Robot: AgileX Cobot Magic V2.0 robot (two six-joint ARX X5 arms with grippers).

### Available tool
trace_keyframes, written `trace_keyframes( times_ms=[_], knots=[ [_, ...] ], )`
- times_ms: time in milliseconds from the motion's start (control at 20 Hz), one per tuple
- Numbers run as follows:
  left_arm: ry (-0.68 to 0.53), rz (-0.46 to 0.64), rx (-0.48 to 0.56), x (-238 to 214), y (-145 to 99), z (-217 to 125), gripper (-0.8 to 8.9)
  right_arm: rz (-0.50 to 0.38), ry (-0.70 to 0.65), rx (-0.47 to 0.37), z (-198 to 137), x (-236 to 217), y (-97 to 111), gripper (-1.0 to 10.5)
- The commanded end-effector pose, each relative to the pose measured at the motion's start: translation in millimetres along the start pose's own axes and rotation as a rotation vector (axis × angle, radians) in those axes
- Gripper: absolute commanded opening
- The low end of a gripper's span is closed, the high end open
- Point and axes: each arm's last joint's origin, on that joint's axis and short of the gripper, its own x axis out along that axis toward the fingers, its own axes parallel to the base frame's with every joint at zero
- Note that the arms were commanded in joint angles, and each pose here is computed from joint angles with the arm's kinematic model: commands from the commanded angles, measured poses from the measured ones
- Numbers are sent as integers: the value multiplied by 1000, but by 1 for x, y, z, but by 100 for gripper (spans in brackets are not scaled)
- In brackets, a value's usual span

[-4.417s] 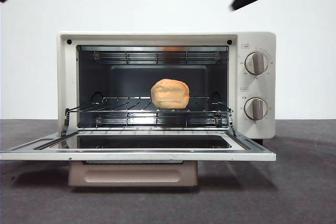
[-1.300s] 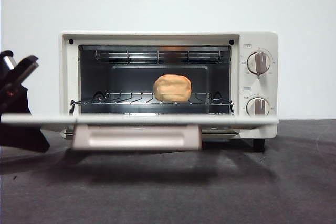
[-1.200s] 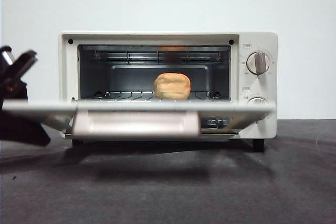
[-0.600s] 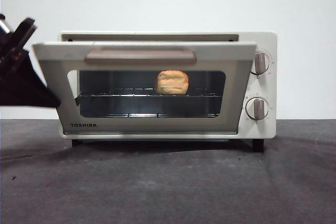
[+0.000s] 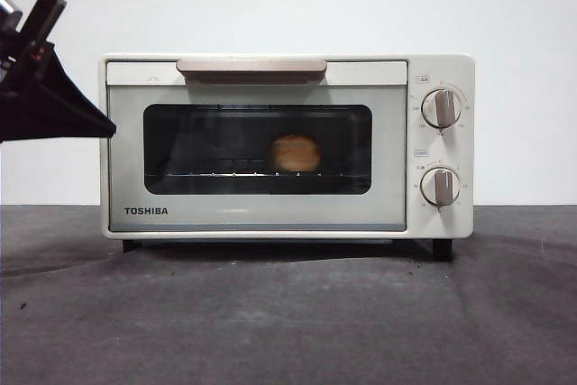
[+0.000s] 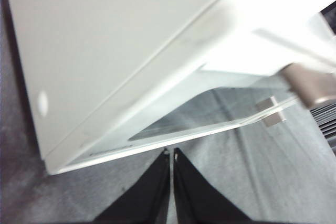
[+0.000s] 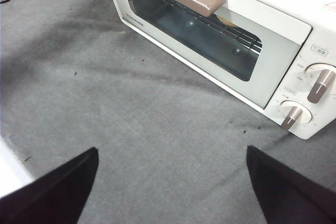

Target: The left arm flap open the oven, the right arm pick bread and place it into oven, the left arm flap close the oven

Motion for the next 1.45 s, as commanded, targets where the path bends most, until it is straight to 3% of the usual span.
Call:
trace_keyframes(
  times_ms=[50,300,900,1150,1450],
  knots=[
    [-30,-21,30,-5,-8,7,16,7,-7,7,2,1,1,450],
    [-85,-24,91,-23,-31,14,18,4,-8,7,2,1,1,450],
    [-72,133,370,-85,-107,28,17,5,-42,5,5,1,1,450],
    [-41,150,425,-108,-130,30,17,7,-58,4,7,1,2,450],
    [-2,157,446,-124,-139,25,16,9,-67,4,8,1,2,450]
  ],
)
